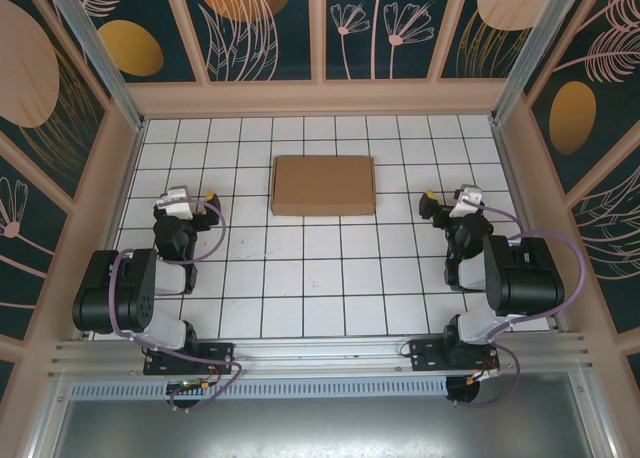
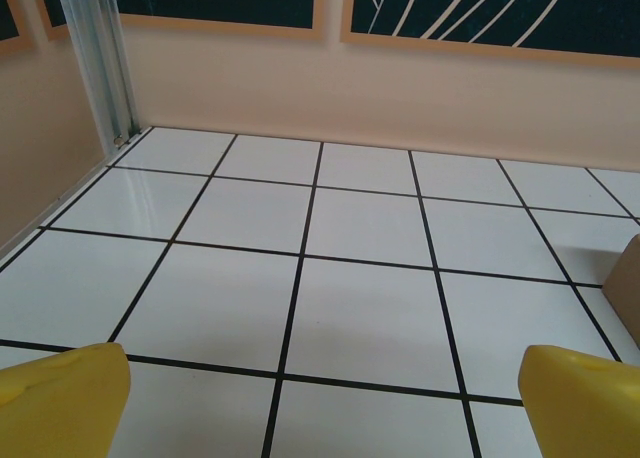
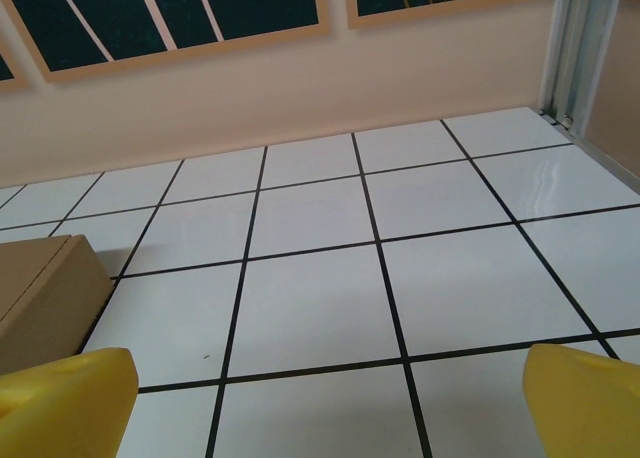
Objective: Fold the paper box
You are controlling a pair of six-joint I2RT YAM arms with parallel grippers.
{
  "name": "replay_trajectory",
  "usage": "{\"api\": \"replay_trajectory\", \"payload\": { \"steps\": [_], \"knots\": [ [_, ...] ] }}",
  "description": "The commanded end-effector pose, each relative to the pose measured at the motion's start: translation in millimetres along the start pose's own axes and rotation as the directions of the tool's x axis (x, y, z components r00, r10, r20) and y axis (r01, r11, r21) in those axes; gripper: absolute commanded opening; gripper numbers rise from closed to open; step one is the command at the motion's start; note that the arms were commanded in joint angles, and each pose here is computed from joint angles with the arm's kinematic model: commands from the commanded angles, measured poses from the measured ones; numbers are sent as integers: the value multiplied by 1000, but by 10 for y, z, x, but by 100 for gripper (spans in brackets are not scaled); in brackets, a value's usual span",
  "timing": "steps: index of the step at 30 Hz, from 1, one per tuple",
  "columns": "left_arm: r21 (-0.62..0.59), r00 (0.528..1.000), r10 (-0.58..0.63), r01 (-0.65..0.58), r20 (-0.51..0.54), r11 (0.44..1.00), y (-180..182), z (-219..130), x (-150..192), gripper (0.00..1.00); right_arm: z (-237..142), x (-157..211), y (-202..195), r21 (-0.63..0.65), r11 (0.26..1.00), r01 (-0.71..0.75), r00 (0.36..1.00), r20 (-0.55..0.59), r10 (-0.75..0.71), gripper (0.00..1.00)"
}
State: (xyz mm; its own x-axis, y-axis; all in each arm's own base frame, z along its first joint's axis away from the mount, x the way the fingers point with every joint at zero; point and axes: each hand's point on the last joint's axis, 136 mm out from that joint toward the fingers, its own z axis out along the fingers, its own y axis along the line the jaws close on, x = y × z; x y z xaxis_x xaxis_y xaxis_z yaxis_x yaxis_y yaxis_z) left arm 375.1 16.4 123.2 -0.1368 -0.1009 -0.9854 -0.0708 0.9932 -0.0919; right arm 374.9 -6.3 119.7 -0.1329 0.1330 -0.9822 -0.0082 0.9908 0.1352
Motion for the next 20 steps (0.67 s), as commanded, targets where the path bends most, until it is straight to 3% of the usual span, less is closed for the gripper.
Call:
{"api": "replay_trajectory", "payload": {
  "steps": [1, 20],
  "knots": [
    [19, 999, 11, -12, 52, 1000, -34, 0, -132, 99, 5, -56, 7, -10, 1000, 19, 1000, 18, -19, 99],
    [11, 998, 15, -16, 54, 1000, -38, 0, -138, 99, 6, -61, 10, -10, 1000, 19, 1000, 20, -19, 99]
  ]
}}
